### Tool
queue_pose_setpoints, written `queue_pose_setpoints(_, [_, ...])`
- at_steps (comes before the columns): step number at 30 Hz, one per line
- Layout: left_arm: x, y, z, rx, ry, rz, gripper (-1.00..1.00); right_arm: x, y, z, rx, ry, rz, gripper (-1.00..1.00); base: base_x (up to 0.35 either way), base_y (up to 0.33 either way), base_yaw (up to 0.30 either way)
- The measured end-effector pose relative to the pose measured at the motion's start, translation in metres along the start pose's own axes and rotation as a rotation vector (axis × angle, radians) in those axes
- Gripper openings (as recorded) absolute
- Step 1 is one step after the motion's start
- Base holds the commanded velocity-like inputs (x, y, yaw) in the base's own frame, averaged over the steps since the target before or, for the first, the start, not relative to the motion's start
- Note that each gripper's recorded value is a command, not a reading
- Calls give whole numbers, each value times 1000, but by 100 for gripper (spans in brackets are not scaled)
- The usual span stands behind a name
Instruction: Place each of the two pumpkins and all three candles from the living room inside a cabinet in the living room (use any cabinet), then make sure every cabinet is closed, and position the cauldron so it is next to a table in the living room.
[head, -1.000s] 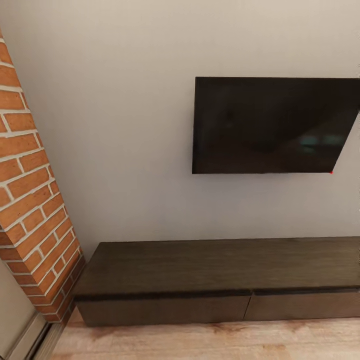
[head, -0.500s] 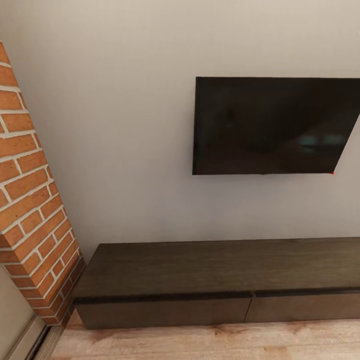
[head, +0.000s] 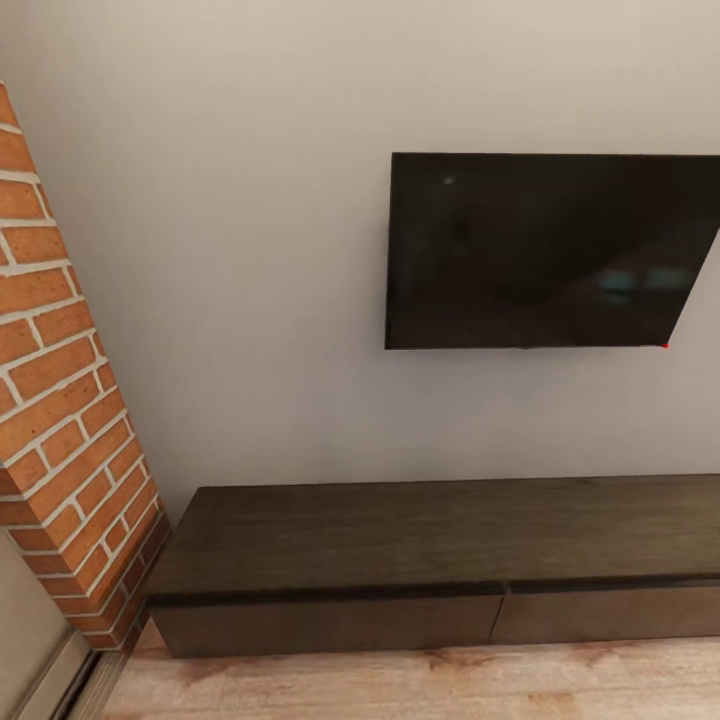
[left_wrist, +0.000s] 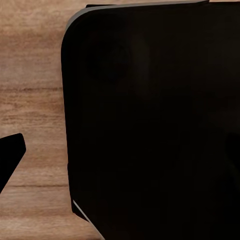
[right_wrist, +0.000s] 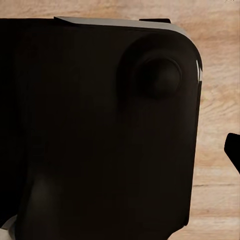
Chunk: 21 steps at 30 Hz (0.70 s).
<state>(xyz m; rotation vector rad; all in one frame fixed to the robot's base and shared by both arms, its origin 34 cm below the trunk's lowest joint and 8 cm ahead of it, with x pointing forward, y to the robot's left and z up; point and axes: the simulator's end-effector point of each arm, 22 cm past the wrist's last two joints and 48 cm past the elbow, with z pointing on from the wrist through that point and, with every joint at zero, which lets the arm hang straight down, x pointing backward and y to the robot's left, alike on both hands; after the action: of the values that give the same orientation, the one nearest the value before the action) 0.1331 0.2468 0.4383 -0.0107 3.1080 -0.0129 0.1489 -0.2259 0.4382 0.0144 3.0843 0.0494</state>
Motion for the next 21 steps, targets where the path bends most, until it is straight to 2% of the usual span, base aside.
queue_pose_setpoints(9, [-8, 7, 1, -15, -12, 0, 100, -1, 0, 0, 1, -3, 1, 100, 0, 0, 0])
queue_pose_setpoints(16, [-69, 12, 0, -18, -111, -5, 100, -4, 1, 0, -1, -13, 0, 100, 0, 0, 0])
queue_pose_setpoints(18, [-79, 12, 0, -15, -101, -5, 100, -6, 1, 0, -1, -21, 1, 100, 0, 0, 0])
queue_pose_setpoints(21, [-95, 10, -4, -7, -40, -7, 100, -22, 2, 1, -4, -58, 4, 100, 0, 0, 0])
